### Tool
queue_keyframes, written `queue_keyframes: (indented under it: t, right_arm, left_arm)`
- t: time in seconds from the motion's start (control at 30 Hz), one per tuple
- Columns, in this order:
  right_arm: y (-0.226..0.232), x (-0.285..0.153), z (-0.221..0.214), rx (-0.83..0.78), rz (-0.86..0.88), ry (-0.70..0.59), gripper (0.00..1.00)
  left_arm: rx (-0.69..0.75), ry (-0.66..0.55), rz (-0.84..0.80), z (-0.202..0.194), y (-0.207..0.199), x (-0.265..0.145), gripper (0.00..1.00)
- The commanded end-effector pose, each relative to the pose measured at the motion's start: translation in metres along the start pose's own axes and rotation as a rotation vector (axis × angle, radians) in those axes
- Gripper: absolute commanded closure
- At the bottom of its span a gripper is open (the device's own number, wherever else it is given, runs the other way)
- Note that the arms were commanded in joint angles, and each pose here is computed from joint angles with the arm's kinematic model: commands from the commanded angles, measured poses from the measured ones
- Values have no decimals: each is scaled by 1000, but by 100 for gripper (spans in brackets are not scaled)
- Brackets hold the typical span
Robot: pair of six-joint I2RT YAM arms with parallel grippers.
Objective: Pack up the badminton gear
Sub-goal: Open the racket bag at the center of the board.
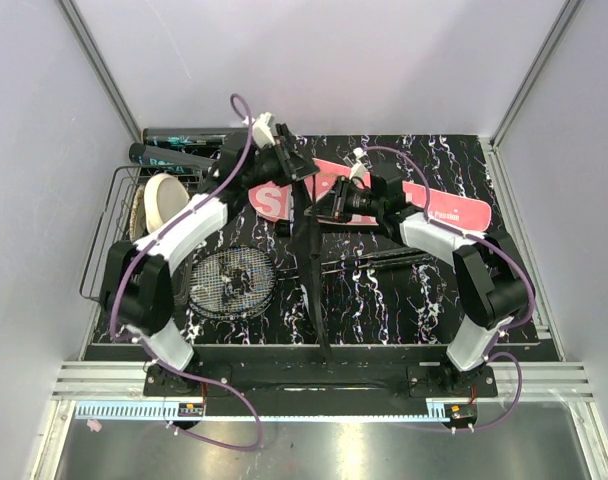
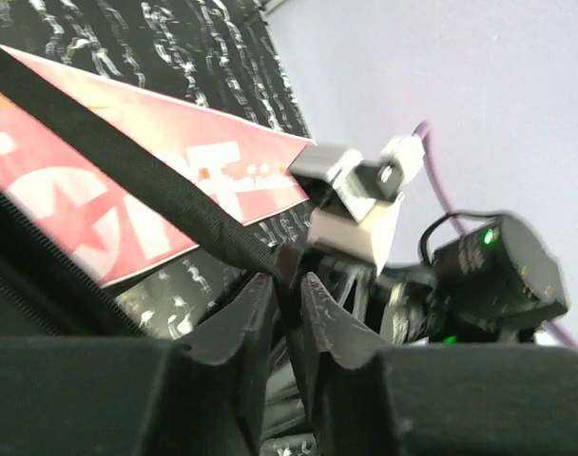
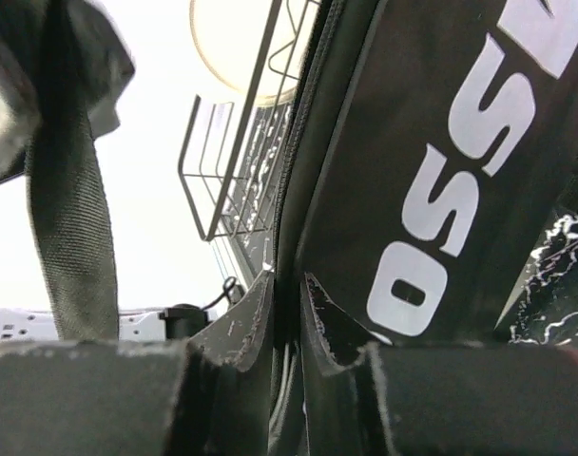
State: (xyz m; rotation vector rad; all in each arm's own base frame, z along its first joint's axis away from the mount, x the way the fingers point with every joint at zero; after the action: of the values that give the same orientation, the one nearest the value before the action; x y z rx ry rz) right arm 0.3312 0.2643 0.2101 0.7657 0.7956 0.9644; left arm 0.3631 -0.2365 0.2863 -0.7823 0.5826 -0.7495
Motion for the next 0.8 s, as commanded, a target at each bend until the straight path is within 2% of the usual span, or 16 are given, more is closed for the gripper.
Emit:
queue_keyframes:
  t: [0.0, 0.03, 0.07, 0.1, 0.13, 0.2, 0.33, 0.4, 0.43, 0.47, 0.5, 0.53, 0.57, 0.6, 0.67, 0.77]
  right_arm:
    - [13, -1, -2, 61, 158, -19, 81]
    - [11, 0, -1, 50, 190, -35, 82]
    - [6, -1, -6, 97, 195, -27, 83]
    - [3, -2, -7, 109, 208, -30, 84]
    - [2, 0, -7, 91, 250, -44, 86]
    - [-4, -4, -10, 139, 282, -40, 88]
    - [-17, -3, -14, 154, 287, -40, 90]
    - [-22, -5, -15, 150, 277, -41, 90]
    - [-23, -7, -15, 152, 273, -41, 90]
    - [-24, -7, -15, 141, 267, -42, 90]
    - [-23, -8, -15, 135, 264, -40, 90]
    - [-24, -8, -16, 125, 250, -32, 90]
    - [-22, -9, -14, 120, 246, -34, 90]
    - [-20, -9, -13, 117, 243, -33, 90]
    - [-18, -9, -10, 103, 240, -41, 90]
    - [-16, -10, -9, 93, 236, -40, 91]
  left_arm:
    - [45, 68, -31, 0, -7, 41, 65]
    - [57, 87, 59, 6, -10, 45, 58]
    - [125, 134, 124, -1, 4, 55, 52]
    - [151, 167, 157, -7, 1, 59, 44]
    - [168, 174, 232, -7, 3, 57, 39]
    - [247, 155, 282, -8, -1, 50, 24]
    - [322, 137, 350, -2, -9, 27, 17]
    - [353, 94, 372, 6, -21, 8, 17]
    - [363, 66, 403, 3, -14, 2, 17]
    - [372, 9, 394, 10, -27, -14, 20]
    - [360, -26, 415, 13, -26, -22, 27]
    - [337, -60, 476, 9, -13, -28, 44]
    - [266, -113, 483, 13, -14, -38, 48]
    - [219, -136, 502, 13, -8, -41, 50]
    - [96, -167, 569, 9, 9, -42, 47]
    - [-8, -135, 613, 6, 26, -33, 48]
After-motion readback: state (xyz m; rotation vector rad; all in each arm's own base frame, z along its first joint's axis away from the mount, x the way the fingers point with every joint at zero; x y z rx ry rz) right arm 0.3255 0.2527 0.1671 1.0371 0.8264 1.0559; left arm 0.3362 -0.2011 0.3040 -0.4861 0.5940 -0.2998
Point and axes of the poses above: each gripper's point midway between its finger pads, its own x axis out along the fingers, its own y axis along the line the jaws close on, z = x × y, the point moved 7 cm from there along -x, back along the fingers, and after that the axes turned 1 degree about -x, right-handed, at the moved point
